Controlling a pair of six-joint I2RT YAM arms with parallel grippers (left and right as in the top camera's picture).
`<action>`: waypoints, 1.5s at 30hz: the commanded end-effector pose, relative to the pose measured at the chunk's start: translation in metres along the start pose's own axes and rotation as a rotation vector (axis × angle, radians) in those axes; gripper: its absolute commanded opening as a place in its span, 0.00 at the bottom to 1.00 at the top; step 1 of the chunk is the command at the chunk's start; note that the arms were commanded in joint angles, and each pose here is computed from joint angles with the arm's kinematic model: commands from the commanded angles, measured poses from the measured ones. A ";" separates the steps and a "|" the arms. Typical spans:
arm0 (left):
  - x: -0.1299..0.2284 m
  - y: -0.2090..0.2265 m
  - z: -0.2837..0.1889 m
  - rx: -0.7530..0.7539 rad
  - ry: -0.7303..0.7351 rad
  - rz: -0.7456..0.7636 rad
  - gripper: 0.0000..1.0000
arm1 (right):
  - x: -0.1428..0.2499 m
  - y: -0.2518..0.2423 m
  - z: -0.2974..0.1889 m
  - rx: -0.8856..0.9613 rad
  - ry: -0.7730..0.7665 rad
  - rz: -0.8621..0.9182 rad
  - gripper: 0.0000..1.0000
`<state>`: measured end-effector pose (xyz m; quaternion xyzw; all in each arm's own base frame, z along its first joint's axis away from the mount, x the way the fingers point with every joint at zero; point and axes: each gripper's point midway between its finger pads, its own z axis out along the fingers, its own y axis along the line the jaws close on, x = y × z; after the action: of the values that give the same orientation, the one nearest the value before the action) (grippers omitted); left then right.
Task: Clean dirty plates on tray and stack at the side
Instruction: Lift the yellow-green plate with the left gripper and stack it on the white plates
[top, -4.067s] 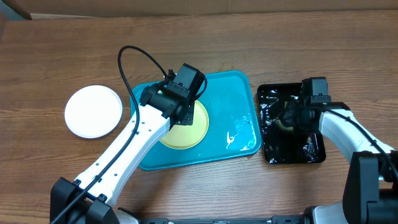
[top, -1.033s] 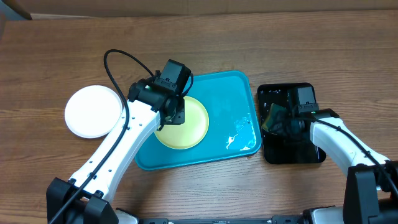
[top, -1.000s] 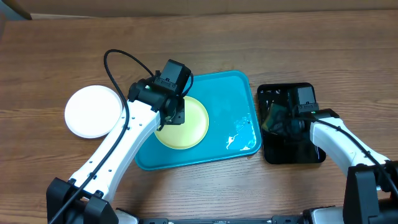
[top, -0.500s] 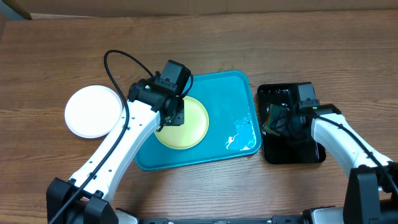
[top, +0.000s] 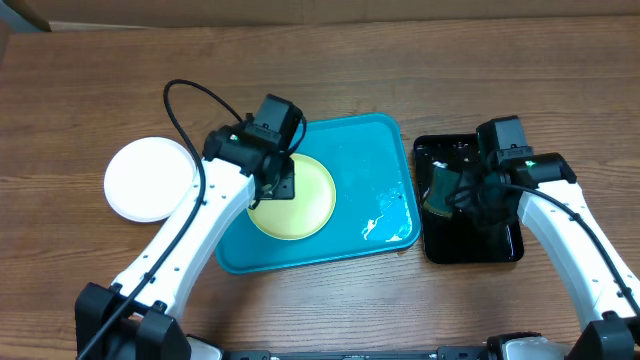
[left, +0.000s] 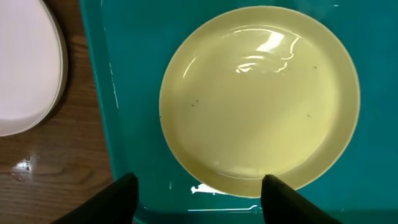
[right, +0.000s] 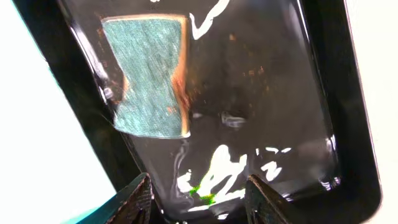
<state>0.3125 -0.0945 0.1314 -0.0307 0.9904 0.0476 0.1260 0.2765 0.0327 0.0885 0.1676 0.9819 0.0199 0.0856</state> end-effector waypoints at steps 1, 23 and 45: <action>-0.003 0.008 0.011 0.021 0.042 -0.017 0.65 | -0.001 0.000 -0.009 -0.003 -0.008 -0.005 0.51; 0.021 0.024 0.110 0.019 0.358 -0.076 0.58 | 0.000 0.000 -0.009 -0.004 -0.001 -0.005 0.51; 0.016 0.028 0.116 0.010 0.345 -0.089 0.04 | 0.001 0.000 -0.009 -0.003 0.000 -0.005 0.52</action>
<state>0.3183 -0.0606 0.0102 -0.0777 0.9946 0.0307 -0.0609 0.2679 0.0320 0.0872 0.1674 0.9834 0.0157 0.0684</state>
